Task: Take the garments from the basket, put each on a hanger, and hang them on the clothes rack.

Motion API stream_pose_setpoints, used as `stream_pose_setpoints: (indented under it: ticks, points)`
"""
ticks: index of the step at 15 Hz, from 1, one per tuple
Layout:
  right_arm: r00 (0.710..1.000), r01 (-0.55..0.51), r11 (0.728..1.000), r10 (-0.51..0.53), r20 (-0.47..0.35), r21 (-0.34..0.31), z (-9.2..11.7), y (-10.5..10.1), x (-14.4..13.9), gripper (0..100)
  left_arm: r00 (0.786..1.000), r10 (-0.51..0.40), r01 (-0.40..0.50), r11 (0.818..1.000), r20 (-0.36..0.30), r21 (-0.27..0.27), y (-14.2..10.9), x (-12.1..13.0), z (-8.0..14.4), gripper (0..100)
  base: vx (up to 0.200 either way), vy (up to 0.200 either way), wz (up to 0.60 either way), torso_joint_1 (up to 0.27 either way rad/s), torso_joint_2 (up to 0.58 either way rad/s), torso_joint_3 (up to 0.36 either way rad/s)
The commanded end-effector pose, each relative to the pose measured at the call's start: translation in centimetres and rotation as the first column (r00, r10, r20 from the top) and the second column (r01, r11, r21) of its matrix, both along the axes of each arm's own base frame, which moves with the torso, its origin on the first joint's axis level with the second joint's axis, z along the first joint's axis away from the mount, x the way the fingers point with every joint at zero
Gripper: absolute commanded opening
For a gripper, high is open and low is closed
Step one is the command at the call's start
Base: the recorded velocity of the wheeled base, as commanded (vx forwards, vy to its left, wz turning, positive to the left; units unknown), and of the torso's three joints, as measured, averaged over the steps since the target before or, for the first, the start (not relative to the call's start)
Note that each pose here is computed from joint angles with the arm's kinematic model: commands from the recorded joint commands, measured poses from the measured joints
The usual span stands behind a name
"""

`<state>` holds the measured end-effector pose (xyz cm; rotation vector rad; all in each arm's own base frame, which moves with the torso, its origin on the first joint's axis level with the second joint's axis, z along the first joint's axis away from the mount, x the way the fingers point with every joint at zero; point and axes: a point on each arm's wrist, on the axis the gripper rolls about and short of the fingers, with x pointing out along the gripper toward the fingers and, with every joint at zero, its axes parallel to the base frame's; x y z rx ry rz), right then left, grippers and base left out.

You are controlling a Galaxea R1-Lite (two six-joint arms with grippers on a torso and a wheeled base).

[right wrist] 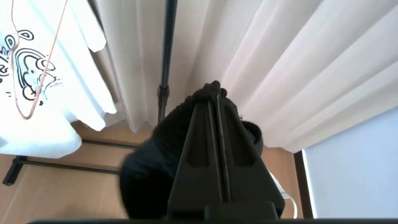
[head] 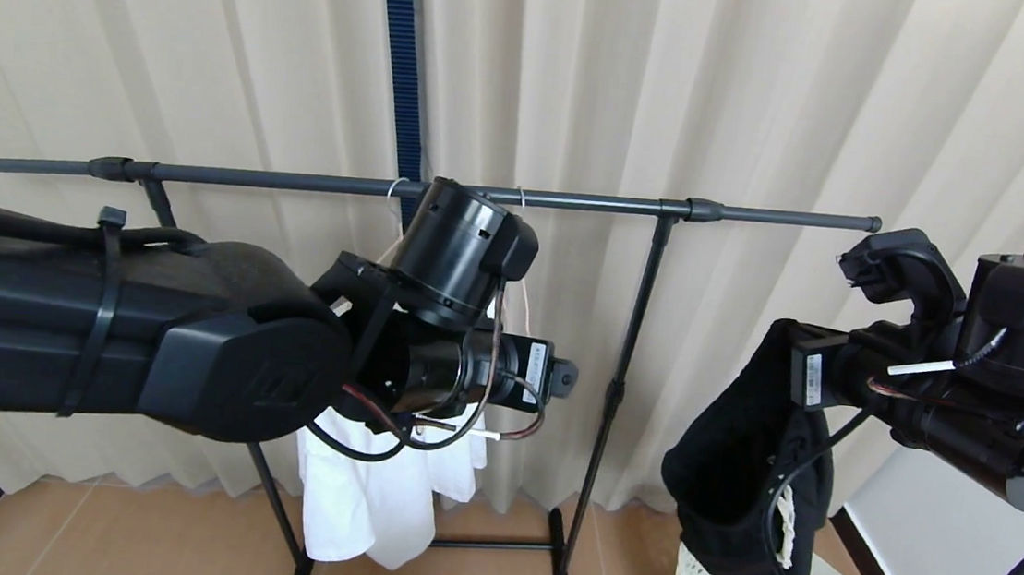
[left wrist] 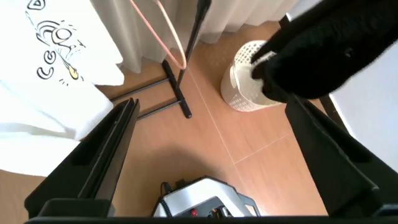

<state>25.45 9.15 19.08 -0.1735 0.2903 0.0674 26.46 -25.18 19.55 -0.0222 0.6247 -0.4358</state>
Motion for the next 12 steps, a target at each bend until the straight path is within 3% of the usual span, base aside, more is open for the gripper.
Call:
stream_pose_setpoints:
  ticks: [1,5,12]
  points:
    - [1.0,-0.001,1.0,0.001,-0.001,-0.001,0.0,0.0,0.0,0,0.999,0.049,-0.049,0.999,0.002,0.003,-0.6,3.1,-0.9,100,0.0,0.0,0.0,0.0,0.0,0.0]
    - [1.0,-0.001,1.0,0.001,-0.002,-0.002,-0.1,0.0,-0.1,0,0.992,0.127,-0.127,0.992,0.025,0.011,-1.7,8.4,-2.9,100,0.0,0.0,0.0,0.0,0.0,0.0]
    - [1.0,-0.001,1.0,0.001,-0.002,-0.002,-0.1,0.0,-0.1,0,0.984,0.159,-0.159,0.987,0.074,-0.006,-4.0,12.8,-5.2,100,0.0,0.0,0.0,0.0,0.0,0.0]
